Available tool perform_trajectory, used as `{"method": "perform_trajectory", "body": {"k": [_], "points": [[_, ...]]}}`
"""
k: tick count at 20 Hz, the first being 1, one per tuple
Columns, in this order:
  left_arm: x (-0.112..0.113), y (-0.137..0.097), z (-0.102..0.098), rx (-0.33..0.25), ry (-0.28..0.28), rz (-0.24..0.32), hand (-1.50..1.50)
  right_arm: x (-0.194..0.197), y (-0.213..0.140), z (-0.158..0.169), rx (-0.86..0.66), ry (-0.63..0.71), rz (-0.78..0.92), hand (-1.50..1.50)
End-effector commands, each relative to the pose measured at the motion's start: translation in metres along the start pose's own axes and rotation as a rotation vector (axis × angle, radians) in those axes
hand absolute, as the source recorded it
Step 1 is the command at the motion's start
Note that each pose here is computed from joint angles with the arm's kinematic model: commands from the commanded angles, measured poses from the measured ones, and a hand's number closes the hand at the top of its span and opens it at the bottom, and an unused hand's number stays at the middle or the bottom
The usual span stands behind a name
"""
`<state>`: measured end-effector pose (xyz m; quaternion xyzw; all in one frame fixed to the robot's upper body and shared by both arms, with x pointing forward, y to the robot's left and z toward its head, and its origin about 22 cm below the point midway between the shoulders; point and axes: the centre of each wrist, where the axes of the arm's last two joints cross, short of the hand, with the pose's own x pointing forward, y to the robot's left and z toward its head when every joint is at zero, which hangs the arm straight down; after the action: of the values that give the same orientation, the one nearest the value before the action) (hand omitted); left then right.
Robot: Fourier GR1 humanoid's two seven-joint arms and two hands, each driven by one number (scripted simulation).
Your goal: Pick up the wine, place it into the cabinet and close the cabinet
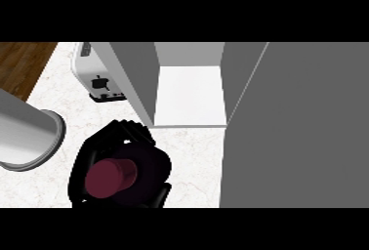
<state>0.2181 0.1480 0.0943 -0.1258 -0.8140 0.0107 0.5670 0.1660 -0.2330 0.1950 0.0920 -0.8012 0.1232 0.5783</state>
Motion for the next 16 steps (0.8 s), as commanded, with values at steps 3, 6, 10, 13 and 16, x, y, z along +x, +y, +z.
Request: {"method": "perform_trajectory", "body": {"k": [3, 6, 10, 13, 16], "points": [[0.014, -0.038, -0.018, 0.005, 0.017, 0.028, 1.5, 0.013, -0.002, 0.016, 0.023, -0.056, -0.044, -1.5], [0.008, -0.056, -0.039, 0.022, 0.019, 0.022, 1.5, 0.027, -0.005, 0.023, 0.036, -0.063, -0.026, -1.5], [0.01, -0.064, -0.068, 0.043, -0.017, -0.021, 1.5, 0.029, 0.014, 0.017, 0.031, -0.062, -0.043, -1.5], [0.007, -0.081, -0.047, 0.053, 0.001, -0.022, 1.5, 0.02, 0.007, 0.028, 0.034, -0.047, -0.027, -1.5], [0.008, -0.082, -0.069, 0.077, -0.007, -0.034, 1.5, 0.018, 0.004, 0.024, 0.037, -0.059, -0.025, -1.5]]}}
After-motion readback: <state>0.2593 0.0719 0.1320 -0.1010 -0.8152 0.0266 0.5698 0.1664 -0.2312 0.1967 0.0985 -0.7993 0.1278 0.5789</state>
